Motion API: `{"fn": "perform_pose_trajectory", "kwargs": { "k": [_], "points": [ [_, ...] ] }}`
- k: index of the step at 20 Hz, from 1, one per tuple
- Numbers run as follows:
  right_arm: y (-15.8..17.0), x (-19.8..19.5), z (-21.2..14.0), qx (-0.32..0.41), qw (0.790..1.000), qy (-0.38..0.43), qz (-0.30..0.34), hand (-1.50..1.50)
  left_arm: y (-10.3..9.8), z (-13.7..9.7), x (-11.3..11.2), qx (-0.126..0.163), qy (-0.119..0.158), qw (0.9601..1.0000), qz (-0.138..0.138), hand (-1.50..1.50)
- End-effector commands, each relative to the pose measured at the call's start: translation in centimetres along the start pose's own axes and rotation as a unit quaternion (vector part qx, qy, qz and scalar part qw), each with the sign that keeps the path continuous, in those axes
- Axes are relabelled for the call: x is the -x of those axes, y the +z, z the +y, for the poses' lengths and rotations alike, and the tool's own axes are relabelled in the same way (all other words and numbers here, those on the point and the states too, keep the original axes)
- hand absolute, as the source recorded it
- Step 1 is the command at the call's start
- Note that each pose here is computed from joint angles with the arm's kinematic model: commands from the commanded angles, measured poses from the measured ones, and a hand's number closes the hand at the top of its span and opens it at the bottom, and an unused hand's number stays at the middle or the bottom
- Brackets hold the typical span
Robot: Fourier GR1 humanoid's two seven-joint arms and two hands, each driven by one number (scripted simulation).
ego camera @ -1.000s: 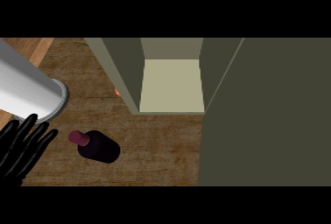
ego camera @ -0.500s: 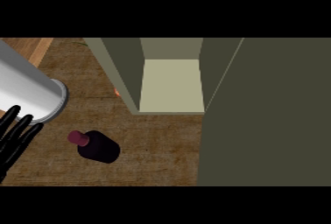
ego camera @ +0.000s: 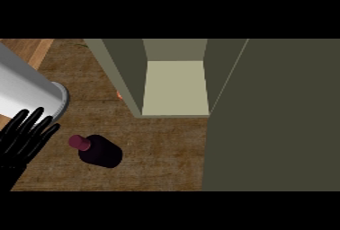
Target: Pick up the wine, place it into the cabinet and close the cabinet
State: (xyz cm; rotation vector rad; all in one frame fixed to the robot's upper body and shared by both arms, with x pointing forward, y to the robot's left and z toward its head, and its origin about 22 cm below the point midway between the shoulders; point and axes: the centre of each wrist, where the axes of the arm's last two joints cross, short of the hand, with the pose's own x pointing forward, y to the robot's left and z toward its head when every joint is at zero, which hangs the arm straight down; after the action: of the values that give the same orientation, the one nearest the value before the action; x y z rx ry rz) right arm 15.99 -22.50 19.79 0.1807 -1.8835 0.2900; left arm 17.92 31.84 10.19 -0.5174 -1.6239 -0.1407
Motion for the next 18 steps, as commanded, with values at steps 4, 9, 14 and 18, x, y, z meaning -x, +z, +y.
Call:
{"fn": "perform_pose_trajectory", "kwargs": {
  "k": [4,9,14,18],
  "points": [
    [2.4,-2.4,0.6,-0.025,0.999,-0.025,-0.032,-1.50,-1.1,0.6,4.3,-0.006,0.002,0.9999,0.015,-1.50],
    [2.9,-3.2,1.4,-0.015,0.999,-0.019,-0.041,-1.50,-0.7,2.7,5.8,-0.032,-0.015,0.9993,-0.009,-1.50],
    [3.0,-2.5,0.4,-0.010,0.999,-0.014,-0.032,-1.50,-1.8,3.9,8.0,-0.036,-0.020,0.9991,0.004,-1.50],
    [1.8,-3.0,0.8,-0.024,0.999,-0.015,-0.032,-1.50,-0.7,4.5,10.6,-0.040,-0.012,0.9991,0.012,-1.50]
  ]
}}
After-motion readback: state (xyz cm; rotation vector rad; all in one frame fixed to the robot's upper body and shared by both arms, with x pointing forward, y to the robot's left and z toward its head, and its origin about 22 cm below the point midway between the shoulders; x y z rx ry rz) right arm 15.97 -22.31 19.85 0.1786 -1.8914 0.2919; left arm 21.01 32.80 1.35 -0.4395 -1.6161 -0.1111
